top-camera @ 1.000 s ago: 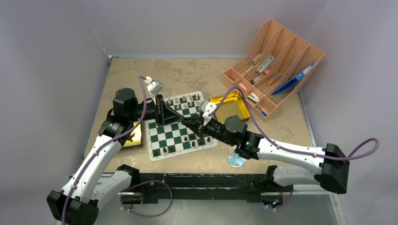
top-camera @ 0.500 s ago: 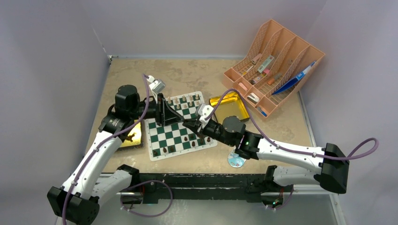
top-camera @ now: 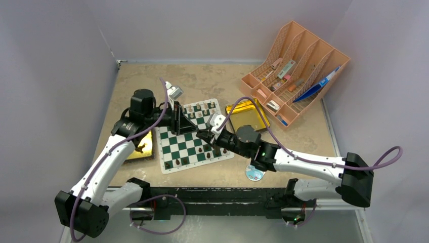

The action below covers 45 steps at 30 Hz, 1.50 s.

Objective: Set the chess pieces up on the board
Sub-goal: Place the chess piece on the chessboard.

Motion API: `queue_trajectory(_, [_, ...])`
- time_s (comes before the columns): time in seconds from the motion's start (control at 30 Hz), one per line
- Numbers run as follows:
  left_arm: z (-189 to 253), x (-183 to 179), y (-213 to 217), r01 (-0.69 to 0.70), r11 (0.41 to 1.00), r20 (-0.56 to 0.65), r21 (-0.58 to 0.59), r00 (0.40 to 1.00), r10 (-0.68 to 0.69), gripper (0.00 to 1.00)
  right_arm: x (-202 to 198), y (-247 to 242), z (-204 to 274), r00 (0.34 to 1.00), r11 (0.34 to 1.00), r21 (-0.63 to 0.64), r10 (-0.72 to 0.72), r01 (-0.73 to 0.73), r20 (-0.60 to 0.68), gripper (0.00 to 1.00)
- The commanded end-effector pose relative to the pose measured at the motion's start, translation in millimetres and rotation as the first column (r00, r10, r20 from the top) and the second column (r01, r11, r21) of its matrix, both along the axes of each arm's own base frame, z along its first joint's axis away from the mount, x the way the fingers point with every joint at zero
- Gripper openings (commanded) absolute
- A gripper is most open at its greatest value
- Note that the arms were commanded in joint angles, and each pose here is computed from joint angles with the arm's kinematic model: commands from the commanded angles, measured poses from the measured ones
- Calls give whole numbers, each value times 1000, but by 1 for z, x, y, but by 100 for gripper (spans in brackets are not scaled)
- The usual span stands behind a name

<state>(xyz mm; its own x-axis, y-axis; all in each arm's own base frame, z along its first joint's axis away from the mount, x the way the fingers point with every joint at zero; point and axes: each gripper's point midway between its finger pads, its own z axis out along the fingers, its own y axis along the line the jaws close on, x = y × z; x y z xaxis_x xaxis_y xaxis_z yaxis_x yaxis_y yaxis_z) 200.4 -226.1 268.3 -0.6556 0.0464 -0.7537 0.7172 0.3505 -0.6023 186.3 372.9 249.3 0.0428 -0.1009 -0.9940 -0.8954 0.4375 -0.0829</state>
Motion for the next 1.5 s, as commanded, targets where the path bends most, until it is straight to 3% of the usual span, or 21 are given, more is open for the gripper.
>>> queue_trajectory(0.0, [17,-1,-1,30,1000,88,-5,996,-29,19,4,3,23,999,998,57,-13,11,32,0])
queue_trajectory(0.1, [17,-1,-1,30,1000,89,-3,996,-29,0,5,3,20,1000,999,50,-15,14,26,0])
queue_trajectory(0.2, [15,1,1,13,1000,93,6,996,-14,0,9,0,21,999,997,56,-44,44,14,5])
queue_trajectory(0.47, [-3,31,16,-170,979,132,114,979,154,0,6,-14,20,986,990,83,-106,117,-129,71])
queue_trajectory(0.63, [-31,53,32,-311,917,125,249,949,288,0,-2,-38,30,974,977,142,-134,161,-185,97])
queue_trajectory(0.93, [-73,65,30,-498,790,151,359,866,477,0,-9,-97,63,953,912,304,-220,277,-210,99])
queue_trajectory(1.13, [-109,54,49,-619,657,152,431,767,623,0,-11,-114,78,945,883,354,-240,307,-221,99])
queue_trajectory(1.47, [-165,32,48,-632,592,84,501,716,693,0,-8,-119,76,938,873,357,-265,332,-224,99])
